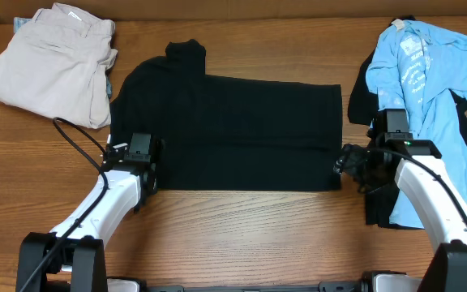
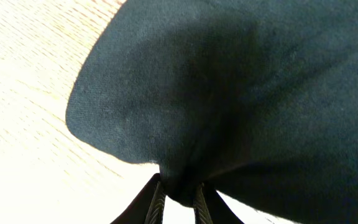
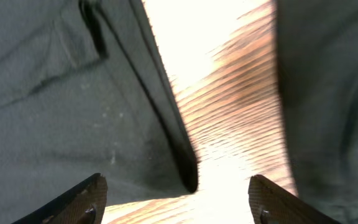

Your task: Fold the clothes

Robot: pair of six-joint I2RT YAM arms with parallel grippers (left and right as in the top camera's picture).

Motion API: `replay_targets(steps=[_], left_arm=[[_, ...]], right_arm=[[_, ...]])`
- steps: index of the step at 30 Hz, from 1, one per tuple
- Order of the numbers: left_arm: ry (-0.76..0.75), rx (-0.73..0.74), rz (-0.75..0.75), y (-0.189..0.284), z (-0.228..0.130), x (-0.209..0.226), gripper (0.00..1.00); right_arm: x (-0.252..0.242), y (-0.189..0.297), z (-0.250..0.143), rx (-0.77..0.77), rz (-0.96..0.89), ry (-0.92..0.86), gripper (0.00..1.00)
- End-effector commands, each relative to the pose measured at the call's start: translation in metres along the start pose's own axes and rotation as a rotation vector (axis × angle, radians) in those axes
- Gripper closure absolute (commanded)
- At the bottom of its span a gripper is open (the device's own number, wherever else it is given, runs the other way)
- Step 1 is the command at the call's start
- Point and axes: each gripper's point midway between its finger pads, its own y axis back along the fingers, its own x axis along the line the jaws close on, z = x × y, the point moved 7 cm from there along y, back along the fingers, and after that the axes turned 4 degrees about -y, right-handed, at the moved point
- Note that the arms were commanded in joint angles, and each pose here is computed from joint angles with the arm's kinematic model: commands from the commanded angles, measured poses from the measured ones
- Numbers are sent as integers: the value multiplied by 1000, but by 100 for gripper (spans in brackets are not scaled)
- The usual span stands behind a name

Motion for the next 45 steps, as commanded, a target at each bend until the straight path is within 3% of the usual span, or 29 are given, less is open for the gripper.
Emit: replay_targets(steps=[1,7,12,20,36,40,43,45], left_arm=[[-7,24,-41,3,4,-4,82],[-13,44,-55,3,1,-5,88],[-21,75,-76,3,-4,-6,96],[-30,121,-117,4,-10,-9,96],[-68,299,-94,10,-39,1,95],[-66,301,-93,10,-39,1,85],[-89,298,-101,13,-35,1,69],[-102,296,-103,28,-22,3,49]], right_arm=[[11,-19,-18,86,30,46,27],[17,-31,-33,92,-15,60,43],[15,-33,-25,31,-46,47,67],[13,-50,-25,30,-47,39,95],[-49,-46,-23,131,-172,-252,96],[-54,-40,-14,142,-104,-233,96],[-46,-28,-6,128,-62,-195,96],[-36,-2,3,92,-33,-160,96]])
